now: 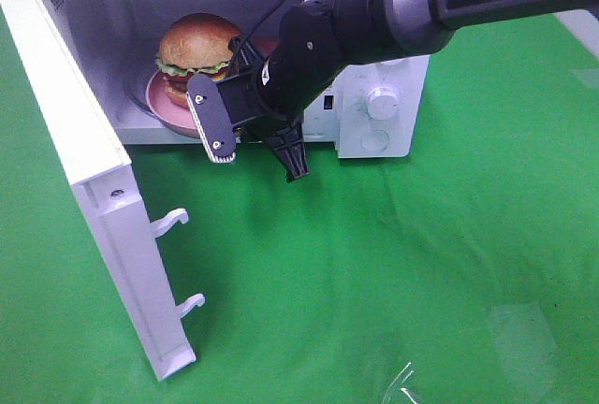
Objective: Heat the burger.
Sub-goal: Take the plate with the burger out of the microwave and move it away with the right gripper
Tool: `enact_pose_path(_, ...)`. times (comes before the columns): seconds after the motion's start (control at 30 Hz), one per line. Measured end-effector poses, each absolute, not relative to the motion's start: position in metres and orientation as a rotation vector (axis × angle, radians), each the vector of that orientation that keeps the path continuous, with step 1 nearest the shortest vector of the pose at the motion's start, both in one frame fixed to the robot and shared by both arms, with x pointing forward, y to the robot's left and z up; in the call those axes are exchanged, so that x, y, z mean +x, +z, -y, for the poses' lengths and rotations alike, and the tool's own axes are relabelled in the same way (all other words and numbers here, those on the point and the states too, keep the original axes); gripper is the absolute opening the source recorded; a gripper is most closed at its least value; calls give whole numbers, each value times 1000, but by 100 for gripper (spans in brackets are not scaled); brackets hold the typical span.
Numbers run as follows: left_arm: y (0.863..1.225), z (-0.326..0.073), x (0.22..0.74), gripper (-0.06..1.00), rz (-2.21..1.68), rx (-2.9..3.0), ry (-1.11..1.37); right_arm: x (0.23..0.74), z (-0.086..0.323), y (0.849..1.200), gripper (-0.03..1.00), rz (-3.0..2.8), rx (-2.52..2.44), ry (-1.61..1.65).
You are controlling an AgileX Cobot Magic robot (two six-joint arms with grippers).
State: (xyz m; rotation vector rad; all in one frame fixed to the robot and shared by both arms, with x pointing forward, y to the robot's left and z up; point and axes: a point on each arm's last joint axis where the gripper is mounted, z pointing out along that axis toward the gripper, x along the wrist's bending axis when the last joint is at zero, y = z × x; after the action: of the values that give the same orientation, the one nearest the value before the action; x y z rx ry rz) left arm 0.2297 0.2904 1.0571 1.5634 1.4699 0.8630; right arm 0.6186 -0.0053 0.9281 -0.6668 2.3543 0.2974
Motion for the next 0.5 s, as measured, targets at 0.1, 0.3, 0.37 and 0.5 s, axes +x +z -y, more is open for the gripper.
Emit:
enact_pose_path(0.1,1057,-290,230,98,-1470,1563,863,613,10,934,11,-2319,-681,303)
enact_pose_path(0.3,1057,-290,230,98,-1470,1563,863,602,17,938,11,-2287,-690,316)
enact_pose_path(0.37,1057,-290,230,98,-1470,1563,863,597,20,939,11,-2281,-697,316)
enact_pose_path(0.5,1057,-290,230,98,-1470,1563,863,590,25,941,11,-2275,-701,319)
